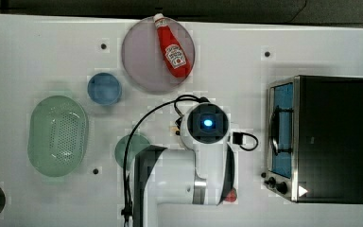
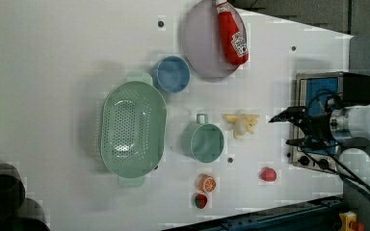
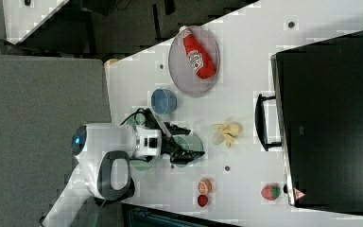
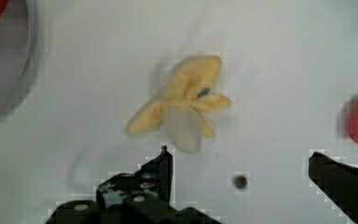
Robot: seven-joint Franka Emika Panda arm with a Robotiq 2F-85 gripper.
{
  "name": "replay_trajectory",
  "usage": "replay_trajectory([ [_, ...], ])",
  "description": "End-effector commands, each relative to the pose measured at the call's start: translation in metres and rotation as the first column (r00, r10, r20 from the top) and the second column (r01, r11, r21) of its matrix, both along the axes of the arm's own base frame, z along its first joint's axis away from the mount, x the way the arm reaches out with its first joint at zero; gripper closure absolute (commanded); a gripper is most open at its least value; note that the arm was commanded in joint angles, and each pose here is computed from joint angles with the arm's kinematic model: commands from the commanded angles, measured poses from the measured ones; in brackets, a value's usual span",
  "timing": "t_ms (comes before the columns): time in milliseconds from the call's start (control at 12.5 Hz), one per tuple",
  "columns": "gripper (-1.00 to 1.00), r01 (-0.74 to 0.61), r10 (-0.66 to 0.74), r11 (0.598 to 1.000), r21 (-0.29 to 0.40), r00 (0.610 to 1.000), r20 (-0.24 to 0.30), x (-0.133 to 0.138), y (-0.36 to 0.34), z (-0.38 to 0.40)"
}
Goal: Pick banana from table and place on oven.
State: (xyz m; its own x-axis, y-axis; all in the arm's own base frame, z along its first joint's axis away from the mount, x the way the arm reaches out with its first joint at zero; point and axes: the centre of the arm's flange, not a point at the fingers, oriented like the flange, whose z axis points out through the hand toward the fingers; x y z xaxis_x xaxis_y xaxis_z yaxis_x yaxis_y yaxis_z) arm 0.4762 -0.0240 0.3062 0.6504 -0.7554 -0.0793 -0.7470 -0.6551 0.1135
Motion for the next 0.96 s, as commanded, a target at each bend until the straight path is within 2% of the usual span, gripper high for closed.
replay_trajectory([
  [80,-1.0,0.036,-0.035,0.999,-0.004,0.993,0.117,0.014,-0.003,-0.016],
  [400,-1.0,0.036,-0.035,0.999,-0.005,0.993,0.11,0.006,-0.003,-0.093],
  [800,-1.0,0.029,-0.028,1.0,-0.006,0.994,0.109,0.0,-0.001,-0.145],
  [960,-0.43,0.028,-0.027,1.0,-0.006,0.993,0.111,-0.002,-0.001,-0.154],
])
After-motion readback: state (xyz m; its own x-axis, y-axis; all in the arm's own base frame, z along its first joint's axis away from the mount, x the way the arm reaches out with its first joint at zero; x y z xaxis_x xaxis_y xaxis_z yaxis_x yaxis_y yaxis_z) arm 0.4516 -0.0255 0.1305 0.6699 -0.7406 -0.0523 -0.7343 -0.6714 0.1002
